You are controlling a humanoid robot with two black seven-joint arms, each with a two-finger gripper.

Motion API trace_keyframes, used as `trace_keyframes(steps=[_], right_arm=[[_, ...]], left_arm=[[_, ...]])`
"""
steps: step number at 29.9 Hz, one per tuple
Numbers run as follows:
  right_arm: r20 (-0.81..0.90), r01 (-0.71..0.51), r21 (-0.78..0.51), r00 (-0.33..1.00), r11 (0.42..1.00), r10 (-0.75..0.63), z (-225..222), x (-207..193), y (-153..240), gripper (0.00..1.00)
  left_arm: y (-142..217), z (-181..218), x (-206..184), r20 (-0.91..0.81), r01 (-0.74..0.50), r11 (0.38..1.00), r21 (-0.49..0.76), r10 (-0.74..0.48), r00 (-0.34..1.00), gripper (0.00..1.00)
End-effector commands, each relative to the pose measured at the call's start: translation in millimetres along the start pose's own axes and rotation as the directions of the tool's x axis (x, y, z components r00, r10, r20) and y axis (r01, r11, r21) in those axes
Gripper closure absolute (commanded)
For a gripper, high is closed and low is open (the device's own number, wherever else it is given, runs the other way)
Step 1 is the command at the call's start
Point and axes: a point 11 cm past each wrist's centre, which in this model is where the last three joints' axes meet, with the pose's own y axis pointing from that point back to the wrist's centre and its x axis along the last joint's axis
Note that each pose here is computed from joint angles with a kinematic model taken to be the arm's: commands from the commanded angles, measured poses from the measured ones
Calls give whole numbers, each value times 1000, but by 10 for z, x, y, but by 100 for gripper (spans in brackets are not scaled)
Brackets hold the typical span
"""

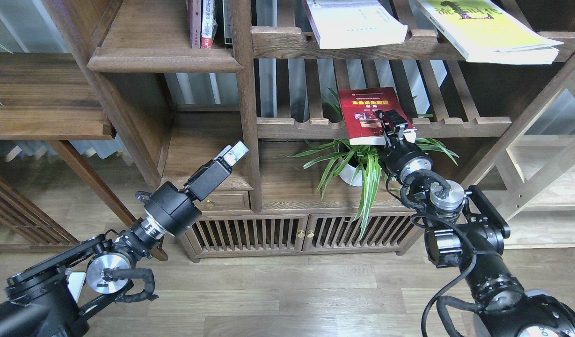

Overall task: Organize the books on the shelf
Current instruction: 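Grasp the red book's near edge with the right gripper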

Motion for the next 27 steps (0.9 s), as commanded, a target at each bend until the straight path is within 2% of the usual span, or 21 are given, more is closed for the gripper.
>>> trace_keyframes(steps=[1, 17, 27], right_arm=[[0, 0, 15, 1000, 1000, 0, -9, 7, 0, 25], [7, -3, 51, 1000, 999, 2, -11, 21, -3, 50], [39, 13, 92, 999, 996, -17, -62, 15, 7, 72]], left_arm=[[3, 6, 1, 1, 0, 1000, -2, 0, 1000, 1], [15, -5, 12, -2, -5, 1000, -2, 5, 1000, 1], [14, -2, 11, -2, -5, 1000, -2, 5, 1000, 1]])
